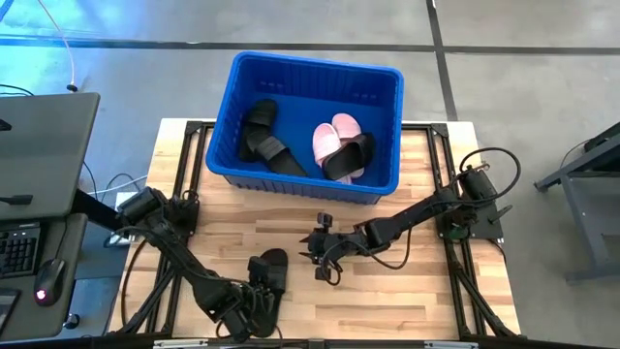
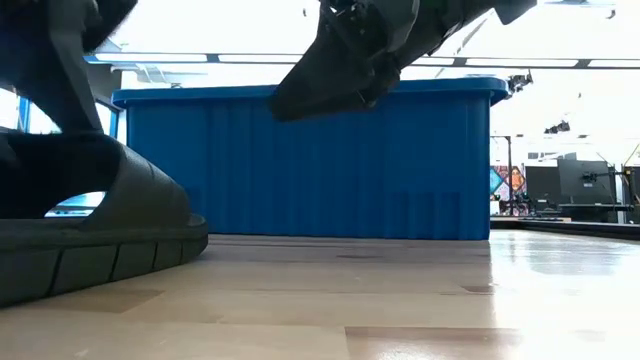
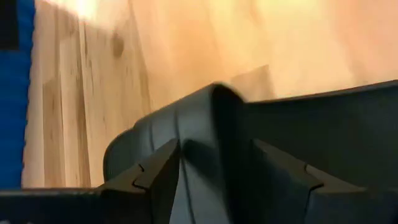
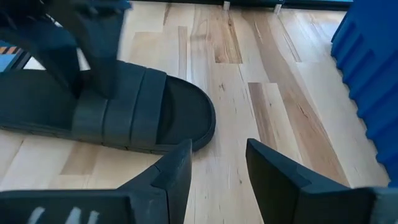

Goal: Pick and place slides into bin
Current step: Put the black slipper into the blue basket

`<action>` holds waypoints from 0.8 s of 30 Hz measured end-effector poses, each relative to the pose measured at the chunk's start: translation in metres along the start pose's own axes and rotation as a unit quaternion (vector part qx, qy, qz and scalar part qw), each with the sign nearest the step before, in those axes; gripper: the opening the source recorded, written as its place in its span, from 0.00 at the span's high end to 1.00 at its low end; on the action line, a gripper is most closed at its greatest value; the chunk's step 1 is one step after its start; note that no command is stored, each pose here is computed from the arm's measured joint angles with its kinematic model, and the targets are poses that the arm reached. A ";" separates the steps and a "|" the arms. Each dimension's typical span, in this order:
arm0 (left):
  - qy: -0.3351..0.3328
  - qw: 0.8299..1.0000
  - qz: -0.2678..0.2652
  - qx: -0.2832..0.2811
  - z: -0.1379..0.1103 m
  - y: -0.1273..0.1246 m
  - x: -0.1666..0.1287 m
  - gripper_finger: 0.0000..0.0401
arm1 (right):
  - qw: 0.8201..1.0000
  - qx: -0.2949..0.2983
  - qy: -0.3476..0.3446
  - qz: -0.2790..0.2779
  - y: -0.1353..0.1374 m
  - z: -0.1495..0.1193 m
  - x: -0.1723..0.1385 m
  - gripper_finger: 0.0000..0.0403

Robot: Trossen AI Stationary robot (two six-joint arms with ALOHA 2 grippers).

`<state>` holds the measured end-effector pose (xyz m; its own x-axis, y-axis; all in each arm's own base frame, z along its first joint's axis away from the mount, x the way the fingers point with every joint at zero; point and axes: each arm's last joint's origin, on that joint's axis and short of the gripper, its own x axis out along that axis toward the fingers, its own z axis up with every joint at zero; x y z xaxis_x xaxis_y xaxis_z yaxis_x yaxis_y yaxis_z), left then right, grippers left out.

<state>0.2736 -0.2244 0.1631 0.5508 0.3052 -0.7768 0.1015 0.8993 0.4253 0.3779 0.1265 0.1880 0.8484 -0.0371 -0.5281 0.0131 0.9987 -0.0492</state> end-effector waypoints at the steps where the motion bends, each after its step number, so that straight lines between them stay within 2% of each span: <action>1: 0.009 1.000 0.006 -0.003 -0.001 0.000 0.005 0.55 | 1.000 -0.002 0.000 0.000 0.000 0.000 0.000 0.65; 5: 0.038 0.998 0.026 -0.032 -0.005 0.003 0.022 0.58 | 1.000 -0.015 0.000 0.000 0.000 0.000 0.000 0.65; 10: 0.035 0.996 0.056 -0.055 -0.005 0.008 0.023 0.65 | 1.000 -0.031 -0.004 0.000 0.000 0.001 0.000 0.65; 13: 0.028 0.996 0.064 -0.059 -0.002 0.012 0.017 0.74 | 0.999 -0.033 -0.004 0.000 0.000 0.001 0.000 0.65; 17: 0.051 0.995 0.076 -0.039 0.006 0.020 0.004 0.92 | 1.000 -0.026 -0.003 0.001 0.000 0.001 0.000 0.65; 19: 0.072 0.993 0.086 -0.026 0.010 0.025 -0.005 0.97 | 1.000 -0.019 -0.002 0.003 0.000 0.000 0.000 0.65; 24: 0.108 0.988 0.110 -0.021 0.032 0.044 -0.041 0.93 | 1.000 0.000 0.012 0.010 0.002 -0.002 -0.001 0.65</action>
<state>0.2819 -0.2069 0.2283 0.3647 0.5511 -0.7505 -0.0388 0.8143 0.5791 0.3761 0.1282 0.1861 0.8352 -0.0190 -0.5496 -0.0033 0.9992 -0.0396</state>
